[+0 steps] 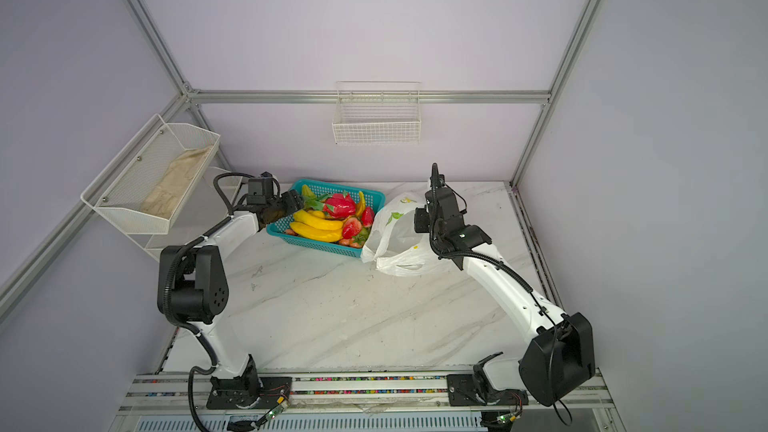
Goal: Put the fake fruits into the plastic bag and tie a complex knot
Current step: 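Release the bag handle from the left gripper and reach into the fruit basket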
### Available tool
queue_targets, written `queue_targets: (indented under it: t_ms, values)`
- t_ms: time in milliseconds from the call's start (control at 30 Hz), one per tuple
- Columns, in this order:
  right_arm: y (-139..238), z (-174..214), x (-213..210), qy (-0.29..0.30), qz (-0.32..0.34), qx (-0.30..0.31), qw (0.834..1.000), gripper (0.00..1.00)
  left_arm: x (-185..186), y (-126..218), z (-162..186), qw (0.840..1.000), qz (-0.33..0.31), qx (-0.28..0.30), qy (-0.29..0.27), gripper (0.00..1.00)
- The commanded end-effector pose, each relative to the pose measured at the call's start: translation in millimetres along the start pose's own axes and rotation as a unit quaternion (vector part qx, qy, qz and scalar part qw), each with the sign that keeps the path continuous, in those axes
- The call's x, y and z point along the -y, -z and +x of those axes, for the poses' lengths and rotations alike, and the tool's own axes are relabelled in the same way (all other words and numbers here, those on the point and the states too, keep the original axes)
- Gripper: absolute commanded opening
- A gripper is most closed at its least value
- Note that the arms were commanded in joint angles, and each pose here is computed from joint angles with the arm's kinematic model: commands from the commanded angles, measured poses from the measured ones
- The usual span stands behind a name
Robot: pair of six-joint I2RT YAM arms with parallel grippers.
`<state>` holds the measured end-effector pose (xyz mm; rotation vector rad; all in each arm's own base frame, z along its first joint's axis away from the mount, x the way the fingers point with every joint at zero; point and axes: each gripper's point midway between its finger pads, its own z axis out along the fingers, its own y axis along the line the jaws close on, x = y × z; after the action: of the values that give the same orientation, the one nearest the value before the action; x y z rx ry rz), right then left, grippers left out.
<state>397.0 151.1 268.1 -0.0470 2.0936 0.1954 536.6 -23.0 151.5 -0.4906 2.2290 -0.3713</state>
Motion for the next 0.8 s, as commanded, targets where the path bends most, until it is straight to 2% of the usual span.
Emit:
queue_targets:
  t_ms: [0, 167, 533, 767]
  values:
    - [-1, -5, 2, 0.011, 0.005, 0.013, 1.0, 0.0, 26, 9, -46, 0.998, 0.039, 0.046, 0.017, 0.79]
    - [-5, -2, 0, 0.014, 0.002, 0.01, 1.0, 0.0, 31, -7, -45, 0.998, 0.055, 0.033, 0.024, 0.79]
    - [-6, 0, 0, 0.015, 0.001, 0.009, 1.0, 0.0, 29, -33, -49, 0.998, 0.047, 0.027, 0.02, 0.8]
    - [-6, 1, 1, 0.012, 0.002, 0.007, 1.0, 0.0, 32, -41, -57, 0.998, 0.052, 0.033, 0.015, 0.68]
